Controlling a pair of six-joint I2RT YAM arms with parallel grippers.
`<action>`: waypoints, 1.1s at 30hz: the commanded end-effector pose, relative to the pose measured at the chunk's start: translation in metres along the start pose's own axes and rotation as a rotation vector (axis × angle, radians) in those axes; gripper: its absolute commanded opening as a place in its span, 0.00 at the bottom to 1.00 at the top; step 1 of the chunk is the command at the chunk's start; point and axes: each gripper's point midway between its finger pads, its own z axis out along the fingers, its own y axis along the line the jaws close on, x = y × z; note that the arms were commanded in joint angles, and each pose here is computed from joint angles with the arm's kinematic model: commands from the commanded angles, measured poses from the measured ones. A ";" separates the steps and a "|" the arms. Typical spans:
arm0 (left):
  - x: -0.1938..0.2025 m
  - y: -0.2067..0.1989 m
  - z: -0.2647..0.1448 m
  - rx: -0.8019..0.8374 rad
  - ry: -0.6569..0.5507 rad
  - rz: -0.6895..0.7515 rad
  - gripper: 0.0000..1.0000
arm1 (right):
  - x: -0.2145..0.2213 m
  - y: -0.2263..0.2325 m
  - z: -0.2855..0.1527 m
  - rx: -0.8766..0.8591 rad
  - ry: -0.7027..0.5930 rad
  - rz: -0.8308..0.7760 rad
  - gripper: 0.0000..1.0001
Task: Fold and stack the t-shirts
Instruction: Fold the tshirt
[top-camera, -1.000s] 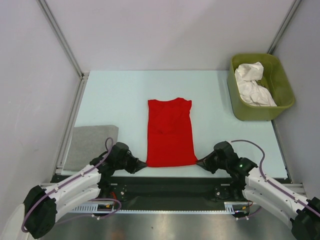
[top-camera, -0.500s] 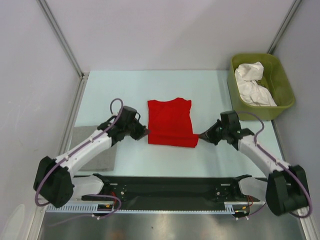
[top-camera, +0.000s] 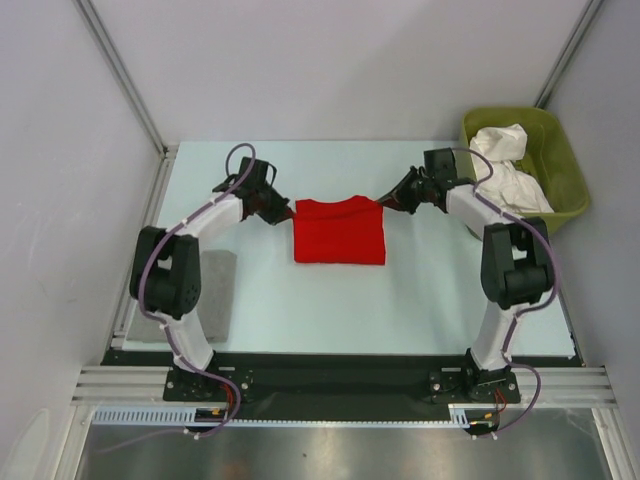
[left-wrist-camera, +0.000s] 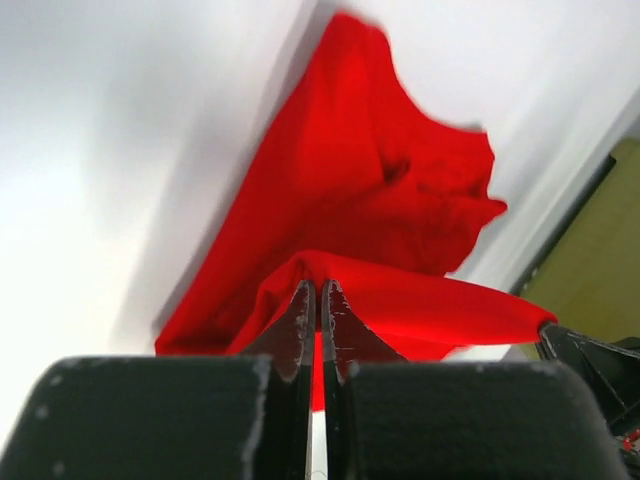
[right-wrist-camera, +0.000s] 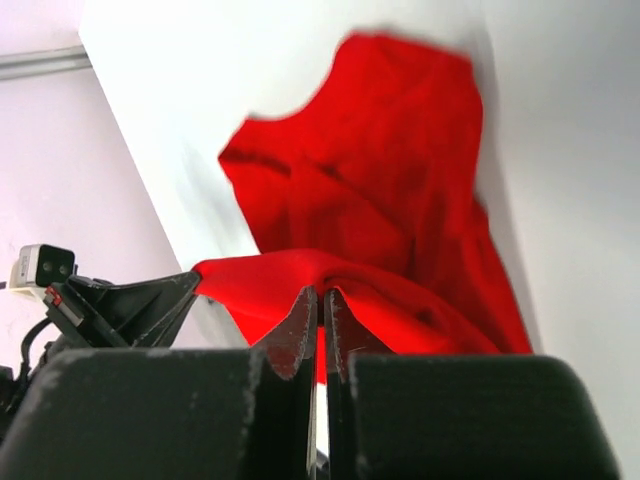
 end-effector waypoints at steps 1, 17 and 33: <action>-0.032 -0.032 0.000 0.069 -0.037 0.053 0.00 | -0.026 0.012 0.013 -0.028 -0.017 -0.045 0.00; -0.065 -0.042 0.060 0.074 0.024 0.034 0.00 | -0.070 0.004 0.062 -0.017 -0.033 0.021 0.00; -0.093 -0.061 0.084 0.095 0.019 0.188 0.27 | -0.099 -0.010 0.085 -0.003 -0.054 0.025 0.21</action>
